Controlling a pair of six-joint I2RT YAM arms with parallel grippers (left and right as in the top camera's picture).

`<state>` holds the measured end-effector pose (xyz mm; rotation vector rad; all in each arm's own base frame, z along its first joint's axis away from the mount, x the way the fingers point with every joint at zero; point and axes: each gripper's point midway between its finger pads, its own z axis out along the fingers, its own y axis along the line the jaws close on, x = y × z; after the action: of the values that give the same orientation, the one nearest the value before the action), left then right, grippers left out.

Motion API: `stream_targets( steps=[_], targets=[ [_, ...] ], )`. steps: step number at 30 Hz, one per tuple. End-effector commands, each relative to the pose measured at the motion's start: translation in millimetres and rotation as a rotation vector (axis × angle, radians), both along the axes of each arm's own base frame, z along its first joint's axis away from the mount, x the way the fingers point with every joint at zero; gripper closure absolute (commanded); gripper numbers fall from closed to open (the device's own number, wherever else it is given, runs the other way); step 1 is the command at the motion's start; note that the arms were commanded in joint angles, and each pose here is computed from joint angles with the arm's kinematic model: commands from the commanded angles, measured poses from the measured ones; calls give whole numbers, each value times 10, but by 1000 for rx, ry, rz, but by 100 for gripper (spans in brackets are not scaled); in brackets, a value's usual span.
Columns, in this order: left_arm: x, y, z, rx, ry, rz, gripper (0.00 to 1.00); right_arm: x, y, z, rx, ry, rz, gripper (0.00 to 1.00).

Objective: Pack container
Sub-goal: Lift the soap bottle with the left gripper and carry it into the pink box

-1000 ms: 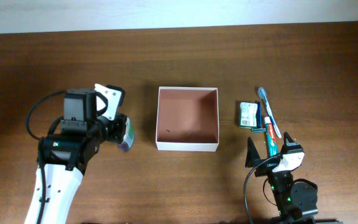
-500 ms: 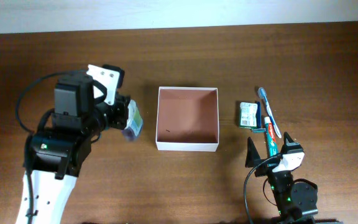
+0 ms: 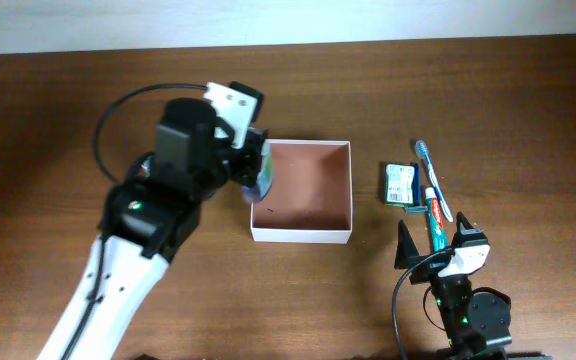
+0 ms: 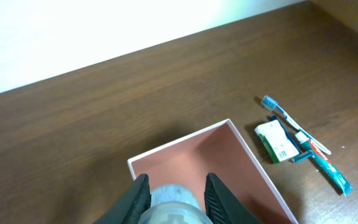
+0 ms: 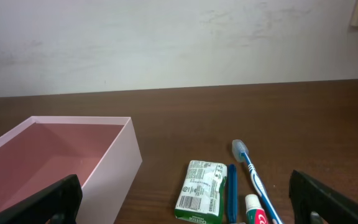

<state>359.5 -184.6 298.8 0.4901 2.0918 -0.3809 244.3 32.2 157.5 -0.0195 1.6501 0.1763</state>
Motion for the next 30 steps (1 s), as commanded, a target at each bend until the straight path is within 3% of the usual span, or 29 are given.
stream_targets(
  steps=[1, 8, 15, 30],
  targets=[
    [130, -78, 93, 20, -52, 50, 71, -6, 13, -16, 0, 1, 6, 2],
    [335, -261, -121, 63, -60, 72, 71, -6, 13, -16, 0, 1, 6, 2],
    [519, -356, -361, 12, -5, 138, 72, -6, 13, -16, 0, 1, 6, 2],
    [682, -362, -591, -8, 33, 216, 72, -6, 13, -16, 0, 1, 6, 2]
  ],
)
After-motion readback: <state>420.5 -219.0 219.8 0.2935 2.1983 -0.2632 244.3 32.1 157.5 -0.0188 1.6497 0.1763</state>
